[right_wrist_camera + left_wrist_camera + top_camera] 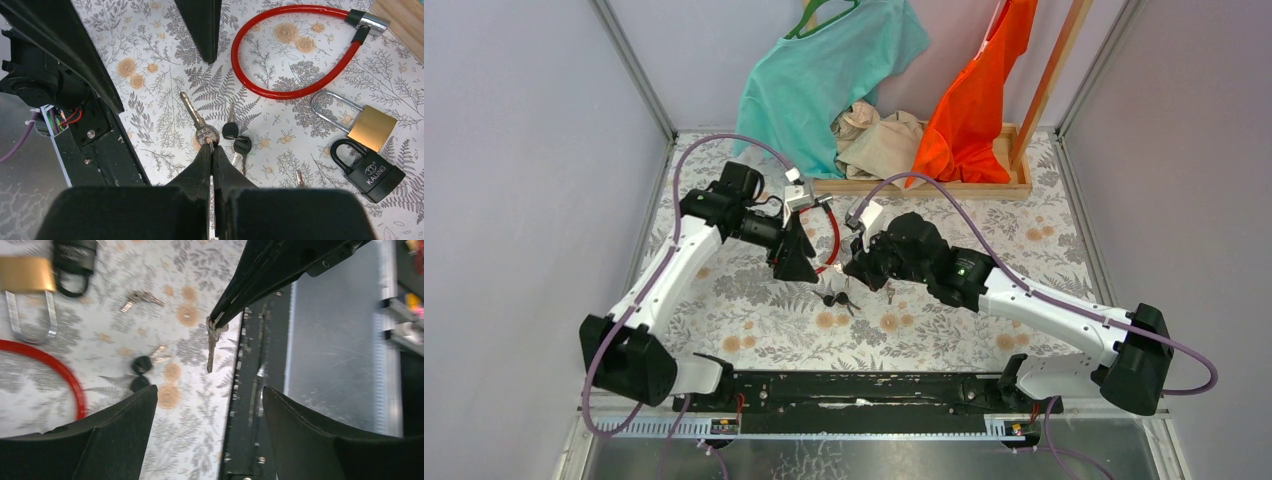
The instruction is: Unlock with the key
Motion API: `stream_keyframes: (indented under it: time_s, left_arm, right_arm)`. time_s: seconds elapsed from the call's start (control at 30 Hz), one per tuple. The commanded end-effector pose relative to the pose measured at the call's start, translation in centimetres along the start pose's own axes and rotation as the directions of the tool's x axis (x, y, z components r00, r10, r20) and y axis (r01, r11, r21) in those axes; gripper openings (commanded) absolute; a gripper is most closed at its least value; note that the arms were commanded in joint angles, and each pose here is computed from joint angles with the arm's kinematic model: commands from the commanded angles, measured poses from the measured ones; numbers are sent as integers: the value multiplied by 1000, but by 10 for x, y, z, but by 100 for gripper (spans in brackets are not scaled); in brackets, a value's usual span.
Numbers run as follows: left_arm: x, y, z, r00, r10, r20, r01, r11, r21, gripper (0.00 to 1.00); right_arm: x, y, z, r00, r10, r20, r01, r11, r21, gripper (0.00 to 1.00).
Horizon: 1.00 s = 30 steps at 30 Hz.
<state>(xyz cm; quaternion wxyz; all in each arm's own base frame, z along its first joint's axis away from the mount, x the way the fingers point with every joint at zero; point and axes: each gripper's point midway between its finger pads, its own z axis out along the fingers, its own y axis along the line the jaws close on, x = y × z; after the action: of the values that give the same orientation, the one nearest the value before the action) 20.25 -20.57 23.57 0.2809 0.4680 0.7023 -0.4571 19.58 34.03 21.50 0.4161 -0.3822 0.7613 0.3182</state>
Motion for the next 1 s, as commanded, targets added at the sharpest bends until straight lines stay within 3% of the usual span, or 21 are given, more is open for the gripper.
stream_keyframes:
  time_s: [0.0,0.37,0.53,0.67,0.87,0.97]
  left_arm:
    - [6,-20,11,977,-213,4,210,966,153,82]
    - [-12,-24,12,941,-337,28,323,921,218,70]
    - [-11,-19,14,934,-356,23,344,916,208,60]
    - [-9,-10,17,926,-377,9,370,911,183,44]
    - [-10,-4,19,924,-382,3,376,910,175,40]
    - [-11,-3,19,927,-375,6,368,914,172,33]
  right_arm:
    - [-30,9,-11,995,-55,78,57,998,-25,0]
    - [-42,11,-14,992,-96,77,99,995,-33,0]
    - [-45,13,-11,992,-100,77,104,994,-47,0]
    - [-46,14,-9,991,-105,77,110,993,-53,0]
    - [-43,18,-4,992,-110,65,114,991,-65,0]
    - [-43,19,-4,991,-118,62,122,990,-68,0]
